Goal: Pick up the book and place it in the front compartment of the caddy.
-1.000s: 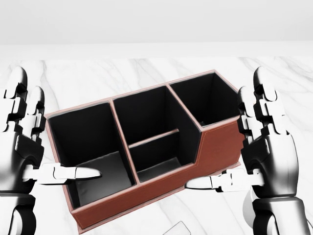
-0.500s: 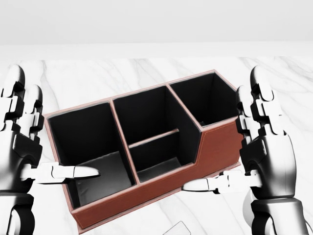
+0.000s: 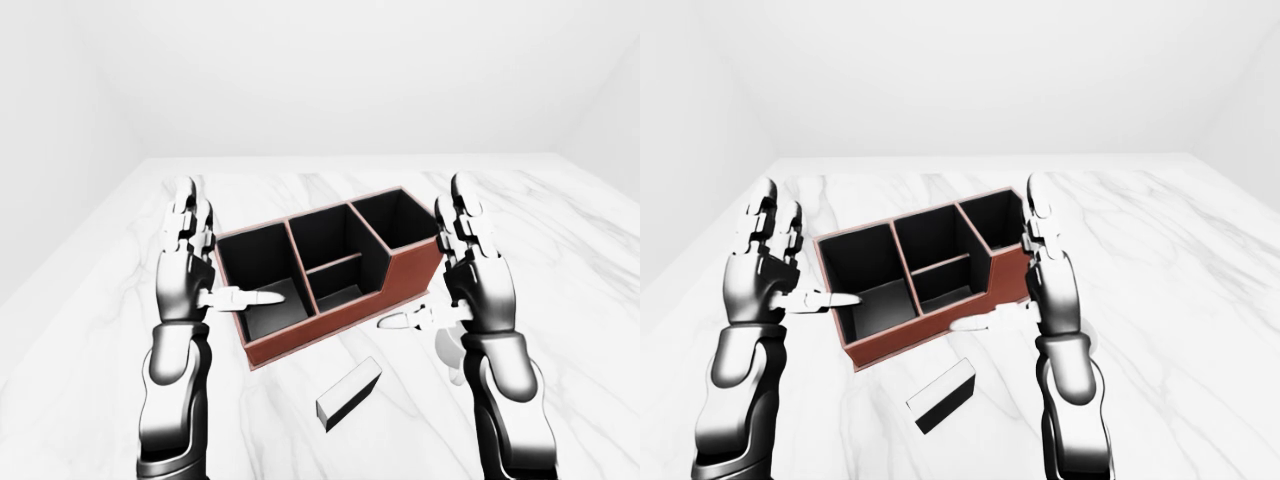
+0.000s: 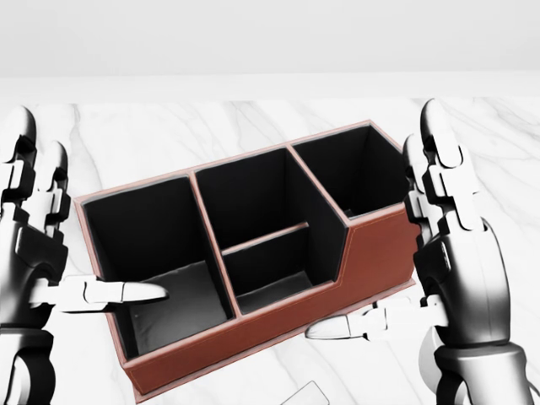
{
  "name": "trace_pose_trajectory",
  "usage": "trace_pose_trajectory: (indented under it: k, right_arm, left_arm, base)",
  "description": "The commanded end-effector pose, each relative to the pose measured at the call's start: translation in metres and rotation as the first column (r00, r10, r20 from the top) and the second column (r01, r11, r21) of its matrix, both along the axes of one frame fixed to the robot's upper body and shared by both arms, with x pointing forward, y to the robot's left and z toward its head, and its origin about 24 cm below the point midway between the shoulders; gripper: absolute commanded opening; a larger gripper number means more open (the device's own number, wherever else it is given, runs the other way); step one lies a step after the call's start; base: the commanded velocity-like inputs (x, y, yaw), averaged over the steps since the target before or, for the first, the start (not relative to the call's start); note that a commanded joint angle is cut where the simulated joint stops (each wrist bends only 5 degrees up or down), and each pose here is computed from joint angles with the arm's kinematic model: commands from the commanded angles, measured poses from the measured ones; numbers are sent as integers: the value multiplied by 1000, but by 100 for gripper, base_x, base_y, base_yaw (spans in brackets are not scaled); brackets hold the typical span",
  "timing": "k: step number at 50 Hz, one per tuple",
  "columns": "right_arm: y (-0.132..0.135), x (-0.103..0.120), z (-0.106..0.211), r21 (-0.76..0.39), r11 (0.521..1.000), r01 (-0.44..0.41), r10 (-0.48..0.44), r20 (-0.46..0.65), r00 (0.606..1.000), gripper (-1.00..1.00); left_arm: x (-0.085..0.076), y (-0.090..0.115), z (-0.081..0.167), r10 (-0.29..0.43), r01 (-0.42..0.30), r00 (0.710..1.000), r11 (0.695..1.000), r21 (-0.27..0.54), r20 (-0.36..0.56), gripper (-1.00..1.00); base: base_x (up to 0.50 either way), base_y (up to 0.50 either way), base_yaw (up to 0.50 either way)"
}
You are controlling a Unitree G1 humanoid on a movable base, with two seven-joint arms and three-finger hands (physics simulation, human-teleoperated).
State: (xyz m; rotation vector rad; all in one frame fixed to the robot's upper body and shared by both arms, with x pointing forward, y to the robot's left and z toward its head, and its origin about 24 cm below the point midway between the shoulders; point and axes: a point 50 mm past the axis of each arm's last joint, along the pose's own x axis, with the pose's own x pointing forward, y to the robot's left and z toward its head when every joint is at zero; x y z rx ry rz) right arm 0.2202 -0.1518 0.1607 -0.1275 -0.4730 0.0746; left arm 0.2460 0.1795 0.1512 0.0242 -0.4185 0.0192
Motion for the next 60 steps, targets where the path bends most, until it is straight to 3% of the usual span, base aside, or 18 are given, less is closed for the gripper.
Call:
trace_pose_trajectory:
  k: [1,30,55,60]
  right_arm:
    - [5,-6,10,-85,996,1,3,47,999,100]
    - [26,-25,30,-275,960,-46,86,137,987,100]
    - [35,-32,34,-538,843,-17,98,123,987,100]
    - [35,-35,34,-603,798,-2,86,110,990,100]
  left_arm:
    - [0,2,3,3,-3,1000,1000,2,11,100]
    - [7,13,12,28,-28,999,1000,3,40,100]
    - [12,20,16,50,-50,998,999,0,48,100]
    - [12,21,17,53,-53,997,999,-1,52,100]
  base:
    - [0,0,0]
    - [0,0,0]
    - [0,0,0]
    - [0,0,0]
